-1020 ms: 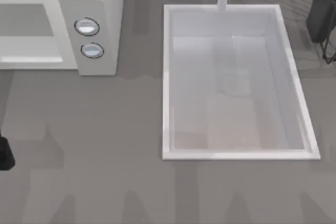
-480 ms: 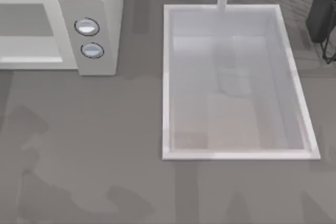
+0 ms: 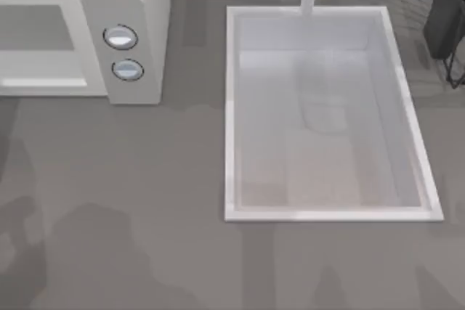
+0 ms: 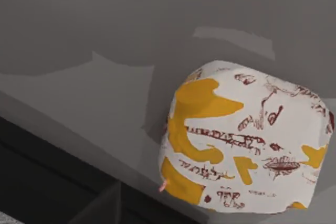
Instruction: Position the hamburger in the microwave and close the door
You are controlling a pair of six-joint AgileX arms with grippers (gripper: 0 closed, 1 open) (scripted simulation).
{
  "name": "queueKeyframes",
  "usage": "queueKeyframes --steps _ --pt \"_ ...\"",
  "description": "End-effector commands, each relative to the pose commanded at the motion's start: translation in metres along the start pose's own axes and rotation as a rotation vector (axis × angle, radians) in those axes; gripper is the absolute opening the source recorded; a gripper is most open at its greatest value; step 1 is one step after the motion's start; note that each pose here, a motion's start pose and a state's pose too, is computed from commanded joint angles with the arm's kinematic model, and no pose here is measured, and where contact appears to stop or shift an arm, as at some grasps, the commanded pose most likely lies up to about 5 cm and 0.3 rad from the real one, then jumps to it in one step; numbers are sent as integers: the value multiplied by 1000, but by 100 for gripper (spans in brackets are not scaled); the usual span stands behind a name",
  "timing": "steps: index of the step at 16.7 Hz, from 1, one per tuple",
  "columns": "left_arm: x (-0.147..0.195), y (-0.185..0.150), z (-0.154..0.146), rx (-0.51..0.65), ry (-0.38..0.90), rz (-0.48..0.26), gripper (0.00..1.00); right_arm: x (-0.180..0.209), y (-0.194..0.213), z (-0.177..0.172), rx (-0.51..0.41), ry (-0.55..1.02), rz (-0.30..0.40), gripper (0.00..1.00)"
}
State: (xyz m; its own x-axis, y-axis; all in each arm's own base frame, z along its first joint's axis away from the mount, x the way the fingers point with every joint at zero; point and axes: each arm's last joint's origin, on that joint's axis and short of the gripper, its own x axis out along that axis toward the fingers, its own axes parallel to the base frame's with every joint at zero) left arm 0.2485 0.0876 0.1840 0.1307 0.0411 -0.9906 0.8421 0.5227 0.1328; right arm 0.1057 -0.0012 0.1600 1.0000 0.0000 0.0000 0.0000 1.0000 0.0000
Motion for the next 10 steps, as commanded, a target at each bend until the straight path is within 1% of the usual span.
queueKeyframes --steps 2,4,6,10 --pt "9 15 -3 67 16 -78 100 0 0 0 0 0 0 100" --pt "15 24 -6 108 21 -121 100 0 0 0 0 0 0 100" --pt "16 28 -7 119 22 -133 100 0 0 0 0 0 0 100" --pt "16 27 -6 123 21 -130 100 0 0 0 0 0 0 100"
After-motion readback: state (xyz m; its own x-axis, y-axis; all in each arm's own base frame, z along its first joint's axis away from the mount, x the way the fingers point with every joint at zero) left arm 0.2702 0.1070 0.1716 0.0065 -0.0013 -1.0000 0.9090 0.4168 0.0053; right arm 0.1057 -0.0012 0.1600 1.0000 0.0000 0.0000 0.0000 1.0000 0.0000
